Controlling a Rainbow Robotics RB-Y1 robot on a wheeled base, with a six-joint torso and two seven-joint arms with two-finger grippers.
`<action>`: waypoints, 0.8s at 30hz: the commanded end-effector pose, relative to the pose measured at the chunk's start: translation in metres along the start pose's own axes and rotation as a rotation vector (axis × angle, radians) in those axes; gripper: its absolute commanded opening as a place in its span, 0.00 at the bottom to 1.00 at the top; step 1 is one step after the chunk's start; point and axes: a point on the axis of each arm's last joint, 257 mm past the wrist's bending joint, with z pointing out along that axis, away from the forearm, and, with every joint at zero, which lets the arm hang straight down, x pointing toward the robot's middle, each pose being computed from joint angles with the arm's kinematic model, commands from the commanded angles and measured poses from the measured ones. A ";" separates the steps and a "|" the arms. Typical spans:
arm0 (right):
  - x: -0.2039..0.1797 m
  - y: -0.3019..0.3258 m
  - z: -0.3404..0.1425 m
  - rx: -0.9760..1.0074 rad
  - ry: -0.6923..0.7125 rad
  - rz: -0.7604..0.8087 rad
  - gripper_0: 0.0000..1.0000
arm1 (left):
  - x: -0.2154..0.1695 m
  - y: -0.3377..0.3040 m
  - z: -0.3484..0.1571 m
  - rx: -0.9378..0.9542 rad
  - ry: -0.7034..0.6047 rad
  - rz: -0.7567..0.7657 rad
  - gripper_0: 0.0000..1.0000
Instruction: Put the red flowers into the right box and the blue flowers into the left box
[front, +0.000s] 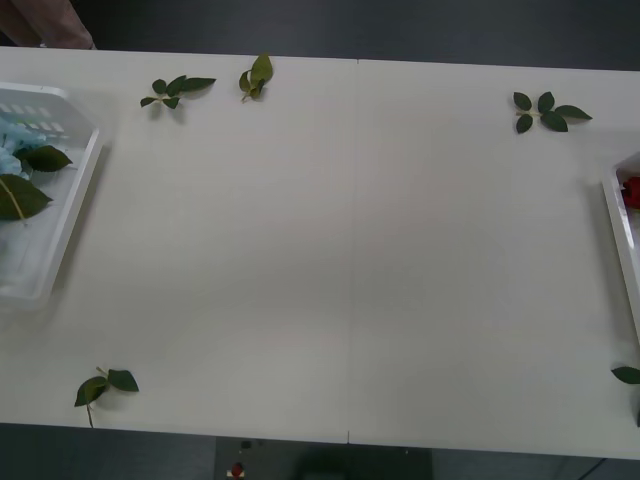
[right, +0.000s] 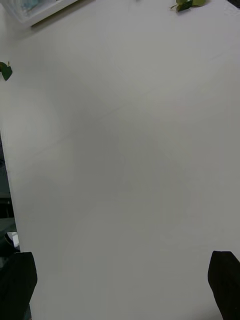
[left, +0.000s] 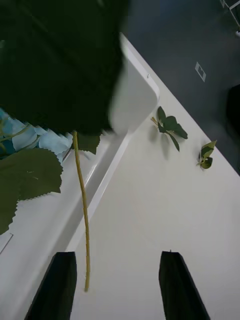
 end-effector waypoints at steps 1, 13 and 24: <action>-0.020 -0.011 -0.018 0.029 -0.006 -0.073 1.00 | -0.036 -0.027 -0.006 0.040 -0.063 0.083 0.93; -0.021 -0.013 -0.019 0.034 -0.013 -0.069 1.00 | -0.048 -0.062 -0.012 0.151 -0.094 0.029 1.00; -0.021 -0.013 -0.019 0.034 -0.013 -0.069 1.00 | -0.035 -0.121 -0.036 0.189 0.005 0.233 1.00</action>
